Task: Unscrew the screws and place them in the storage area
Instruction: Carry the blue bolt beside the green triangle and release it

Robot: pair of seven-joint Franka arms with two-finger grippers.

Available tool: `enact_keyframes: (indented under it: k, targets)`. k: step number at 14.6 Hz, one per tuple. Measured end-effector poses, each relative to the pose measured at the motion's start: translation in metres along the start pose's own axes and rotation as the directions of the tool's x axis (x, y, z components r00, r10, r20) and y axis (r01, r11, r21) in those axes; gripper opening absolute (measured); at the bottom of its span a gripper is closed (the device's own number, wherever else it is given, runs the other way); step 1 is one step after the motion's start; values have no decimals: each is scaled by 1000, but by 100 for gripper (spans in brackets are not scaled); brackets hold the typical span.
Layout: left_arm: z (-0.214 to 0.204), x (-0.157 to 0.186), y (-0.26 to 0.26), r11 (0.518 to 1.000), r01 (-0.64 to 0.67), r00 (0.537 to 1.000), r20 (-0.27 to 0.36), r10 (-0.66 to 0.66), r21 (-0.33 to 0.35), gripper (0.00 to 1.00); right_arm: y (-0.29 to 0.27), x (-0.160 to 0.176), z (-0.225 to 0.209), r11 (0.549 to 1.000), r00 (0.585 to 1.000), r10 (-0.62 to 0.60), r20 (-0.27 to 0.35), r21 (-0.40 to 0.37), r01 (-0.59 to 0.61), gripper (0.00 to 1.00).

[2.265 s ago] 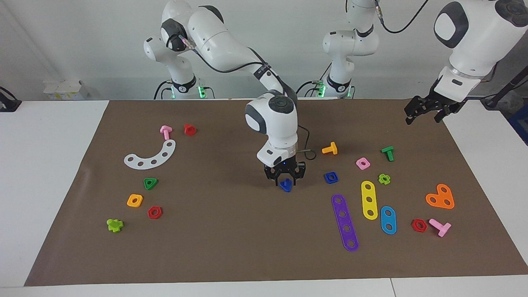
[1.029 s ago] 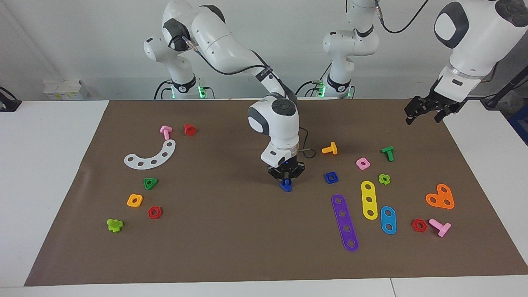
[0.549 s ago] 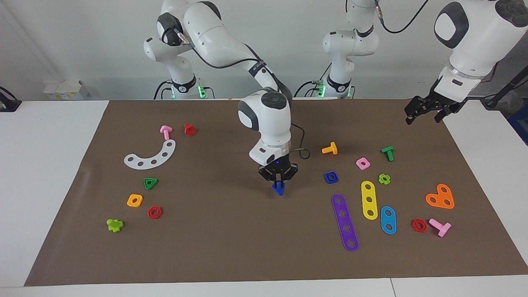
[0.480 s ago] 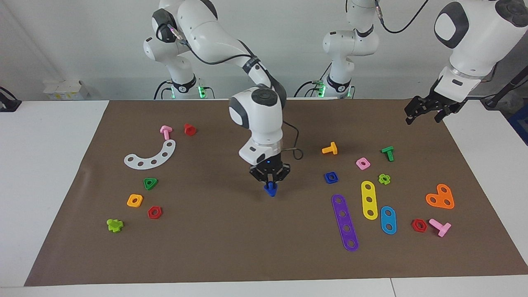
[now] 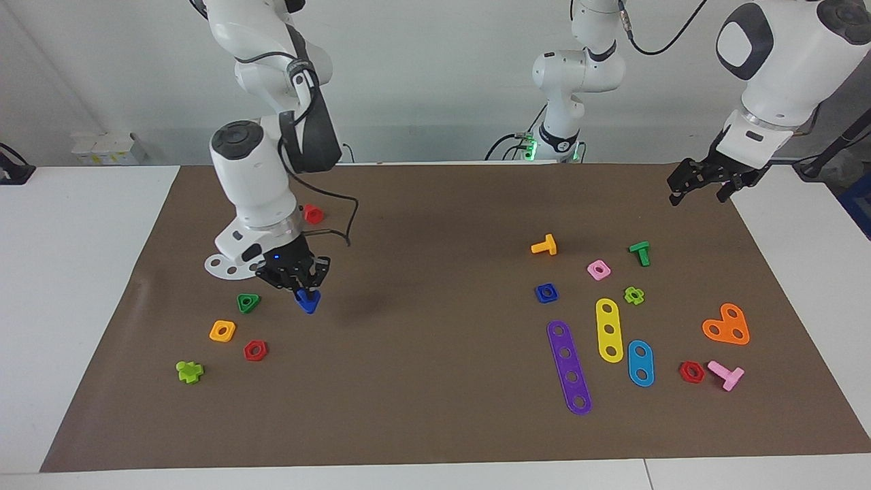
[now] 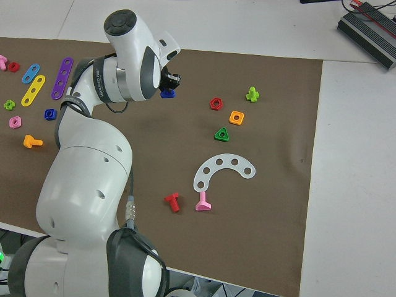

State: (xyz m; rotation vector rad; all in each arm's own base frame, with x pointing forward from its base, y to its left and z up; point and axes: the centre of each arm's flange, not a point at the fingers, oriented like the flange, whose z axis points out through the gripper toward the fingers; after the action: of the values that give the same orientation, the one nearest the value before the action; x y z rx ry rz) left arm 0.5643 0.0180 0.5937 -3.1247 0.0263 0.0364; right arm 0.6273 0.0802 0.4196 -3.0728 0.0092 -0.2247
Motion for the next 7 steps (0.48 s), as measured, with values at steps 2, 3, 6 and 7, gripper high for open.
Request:
enact_keyframes:
  k: [2,3,6,7]
  targets:
    - [0,0,0,1000,0,1000,0,0,0,100,34,-19,32,1000,1000,-2,4,12,2,19]
    - [0,0,0,1000,0,1000,0,0,0,100,44,-29,48,1000,1000,4,-2,11,-4,19]
    - [0,0,0,1000,0,1000,0,0,0,100,54,-50,78,1000,1000,15,-20,3,-15,19]
    - [0,0,0,1000,0,1000,0,0,0,100,53,-54,83,1000,1000,14,-20,3,-14,19]
